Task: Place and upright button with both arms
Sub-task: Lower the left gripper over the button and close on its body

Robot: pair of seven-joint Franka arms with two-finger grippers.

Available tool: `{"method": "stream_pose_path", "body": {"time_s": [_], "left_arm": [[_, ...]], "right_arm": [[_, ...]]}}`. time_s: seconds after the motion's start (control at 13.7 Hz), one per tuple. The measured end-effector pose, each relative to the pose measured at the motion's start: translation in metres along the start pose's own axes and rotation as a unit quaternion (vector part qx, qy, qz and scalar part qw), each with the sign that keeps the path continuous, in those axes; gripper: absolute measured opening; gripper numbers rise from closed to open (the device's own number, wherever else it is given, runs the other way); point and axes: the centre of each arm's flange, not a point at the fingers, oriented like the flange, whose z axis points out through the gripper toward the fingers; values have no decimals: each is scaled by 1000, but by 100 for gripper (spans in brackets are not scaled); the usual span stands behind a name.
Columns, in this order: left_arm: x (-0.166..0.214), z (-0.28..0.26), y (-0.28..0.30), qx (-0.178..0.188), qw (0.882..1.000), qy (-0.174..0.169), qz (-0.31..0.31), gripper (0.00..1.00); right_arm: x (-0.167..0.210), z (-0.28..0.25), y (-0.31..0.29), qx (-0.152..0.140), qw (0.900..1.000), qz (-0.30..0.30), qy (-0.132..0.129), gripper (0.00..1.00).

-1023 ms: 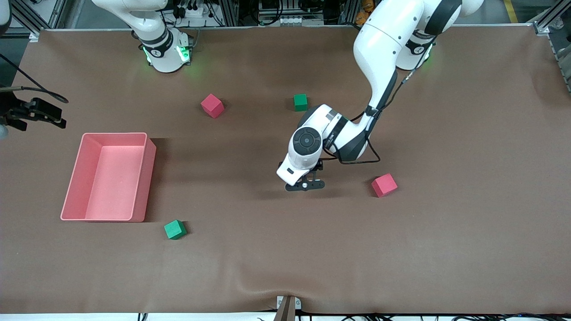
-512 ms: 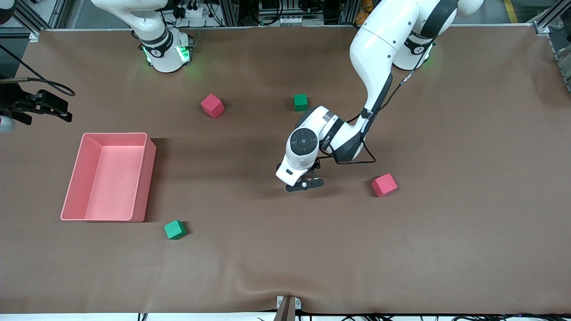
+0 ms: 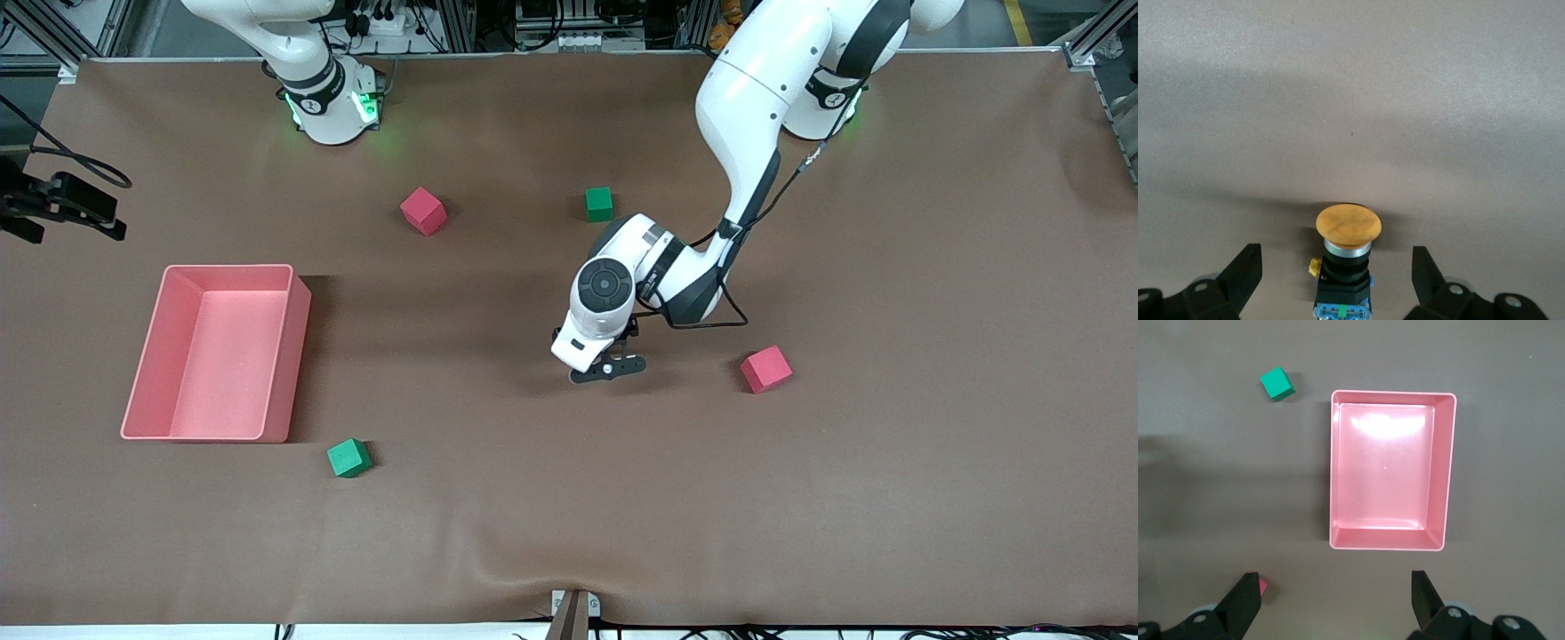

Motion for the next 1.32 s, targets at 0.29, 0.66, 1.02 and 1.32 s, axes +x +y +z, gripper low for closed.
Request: {"method": "stream_pose_path", "body": {"time_s": [0.29,0.66,1.02,1.32], "left_arm": [[-5,1,4,0,1000,0,4,87],[-13,4,9,2,1000,-1,10,83],[-15,9,9,5,1000,-4,11,67],[-16,10,10,6,1000,-4,12,41]], "right_arm": [[-3,-4,-1,0,999,38,-6,100],[-2,-3,-2,0,999,38,-5,100],[2,4,-2,0,999,35,-7,100],[1,4,4,1,1000,17,-7,100]]}}
